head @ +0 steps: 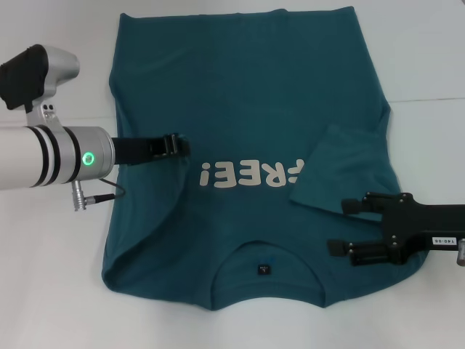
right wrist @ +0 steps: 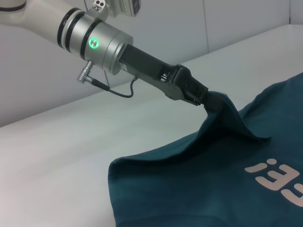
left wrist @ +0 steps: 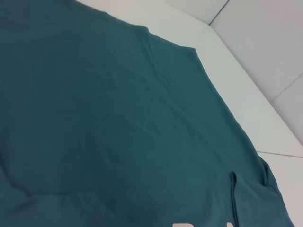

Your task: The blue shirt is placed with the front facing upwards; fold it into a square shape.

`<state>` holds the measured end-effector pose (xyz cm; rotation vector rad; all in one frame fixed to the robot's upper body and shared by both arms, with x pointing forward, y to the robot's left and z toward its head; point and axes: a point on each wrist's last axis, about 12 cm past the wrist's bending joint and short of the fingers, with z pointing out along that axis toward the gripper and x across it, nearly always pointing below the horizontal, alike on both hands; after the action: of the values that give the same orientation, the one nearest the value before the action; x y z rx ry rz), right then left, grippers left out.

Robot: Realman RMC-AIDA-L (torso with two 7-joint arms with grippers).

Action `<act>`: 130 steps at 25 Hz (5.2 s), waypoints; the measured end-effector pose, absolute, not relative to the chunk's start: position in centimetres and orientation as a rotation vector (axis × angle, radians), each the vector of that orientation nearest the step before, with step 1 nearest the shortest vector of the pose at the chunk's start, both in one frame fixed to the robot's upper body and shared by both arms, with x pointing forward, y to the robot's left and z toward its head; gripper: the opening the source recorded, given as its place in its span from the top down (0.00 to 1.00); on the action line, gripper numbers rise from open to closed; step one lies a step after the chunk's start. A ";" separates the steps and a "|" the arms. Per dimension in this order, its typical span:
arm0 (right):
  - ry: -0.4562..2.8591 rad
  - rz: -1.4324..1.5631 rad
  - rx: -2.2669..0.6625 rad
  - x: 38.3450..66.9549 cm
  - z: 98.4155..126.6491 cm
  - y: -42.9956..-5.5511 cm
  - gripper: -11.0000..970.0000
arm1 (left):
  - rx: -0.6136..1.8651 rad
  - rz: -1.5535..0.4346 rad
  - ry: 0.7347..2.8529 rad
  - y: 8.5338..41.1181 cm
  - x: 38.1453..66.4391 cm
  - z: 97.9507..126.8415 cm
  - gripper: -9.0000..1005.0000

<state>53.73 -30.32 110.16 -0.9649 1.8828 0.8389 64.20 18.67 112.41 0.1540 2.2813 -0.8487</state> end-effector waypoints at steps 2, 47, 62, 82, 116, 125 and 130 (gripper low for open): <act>1.882 0.839 -0.965 53.7 110.1 -30.3 0.03 | 0.151 -0.843 2.278 18.7 64.3 112.4 0.96; 2.064 0.592 -0.688 57.1 114.1 -33.3 0.03 | 0.028 -0.815 2.436 27.2 62.9 111.7 0.11; 2.362 0.499 -0.367 57.2 115.8 -36.7 0.03 | 0.104 -0.911 2.555 29.3 60.5 112.5 0.12; 2.584 0.702 -0.044 56.7 111.7 -38.3 0.03 | 0.209 -0.888 2.476 29.0 61.0 113.3 0.13; 2.571 0.782 0.070 56.7 108.7 -37.8 0.03 | 0.223 -0.976 2.416 29.3 60.6 113.8 0.13; 2.573 0.792 0.070 56.9 108.6 -37.5 0.03 | 0.574 -1.130 2.306 27.7 59.0 114.7 0.13; 2.576 0.788 0.078 56.9 108.5 -37.6 0.03 | 0.769 -1.186 2.149 27.2 57.9 115.2 0.13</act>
<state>56.93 -37.56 108.54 0.0778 2.5763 0.7884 57.94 27.19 115.16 0.7692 2.1492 -1.1857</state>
